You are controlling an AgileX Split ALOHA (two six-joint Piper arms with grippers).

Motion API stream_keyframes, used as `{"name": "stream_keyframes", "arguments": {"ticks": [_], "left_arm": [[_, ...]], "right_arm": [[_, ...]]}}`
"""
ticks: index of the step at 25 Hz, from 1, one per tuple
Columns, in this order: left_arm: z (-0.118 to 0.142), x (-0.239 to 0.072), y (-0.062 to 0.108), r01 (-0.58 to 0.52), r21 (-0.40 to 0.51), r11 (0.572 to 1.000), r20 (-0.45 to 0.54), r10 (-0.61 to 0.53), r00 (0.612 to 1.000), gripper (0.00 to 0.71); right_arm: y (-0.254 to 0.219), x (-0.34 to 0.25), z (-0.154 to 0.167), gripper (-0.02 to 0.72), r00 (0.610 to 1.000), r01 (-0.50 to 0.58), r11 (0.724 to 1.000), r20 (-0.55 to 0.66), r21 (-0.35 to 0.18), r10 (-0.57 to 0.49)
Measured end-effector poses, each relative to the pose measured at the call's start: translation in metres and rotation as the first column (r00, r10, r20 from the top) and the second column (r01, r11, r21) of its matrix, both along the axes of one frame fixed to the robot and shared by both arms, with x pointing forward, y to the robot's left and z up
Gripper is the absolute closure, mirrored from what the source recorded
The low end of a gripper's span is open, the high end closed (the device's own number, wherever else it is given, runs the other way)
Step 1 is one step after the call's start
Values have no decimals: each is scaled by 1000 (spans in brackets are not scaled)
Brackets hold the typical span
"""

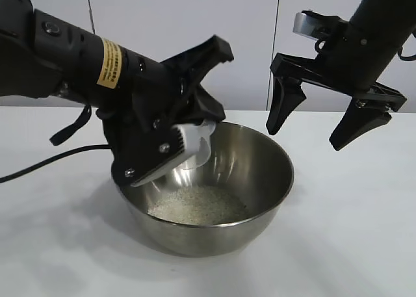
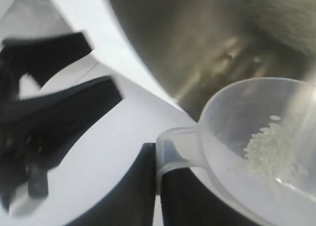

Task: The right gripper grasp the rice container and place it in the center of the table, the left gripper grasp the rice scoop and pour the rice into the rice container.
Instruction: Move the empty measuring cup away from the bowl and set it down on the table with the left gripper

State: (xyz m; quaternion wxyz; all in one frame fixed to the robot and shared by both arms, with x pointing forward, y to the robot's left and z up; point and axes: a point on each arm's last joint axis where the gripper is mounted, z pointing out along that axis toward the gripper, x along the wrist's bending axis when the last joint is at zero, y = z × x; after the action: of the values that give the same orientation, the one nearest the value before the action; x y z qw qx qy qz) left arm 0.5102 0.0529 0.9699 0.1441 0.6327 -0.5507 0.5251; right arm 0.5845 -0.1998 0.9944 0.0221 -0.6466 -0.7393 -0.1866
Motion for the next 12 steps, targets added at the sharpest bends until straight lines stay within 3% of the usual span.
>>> {"name": "stream_keyframes", "arguments": {"ticks": [4,8,10,12], "left_arm": [[8,2,-2,-164,-249,955,-238,104,966,702],[17,9,0,-358,-423,832,-424,167,890,702],[21,15,4,-471,-497,729,-505,198,840,702],[28,21,10,-581,-572,579,-589,204,782,702]], "right_arm": [[0,0,0,51,1000,0,1000,1,0,0],[0,0,0,51,1000,0,1000,1,0,0],[0,0,0,51,1000,0,1000,1,0,0],[0,0,0,51,1000,0,1000,1,0,0]]}}
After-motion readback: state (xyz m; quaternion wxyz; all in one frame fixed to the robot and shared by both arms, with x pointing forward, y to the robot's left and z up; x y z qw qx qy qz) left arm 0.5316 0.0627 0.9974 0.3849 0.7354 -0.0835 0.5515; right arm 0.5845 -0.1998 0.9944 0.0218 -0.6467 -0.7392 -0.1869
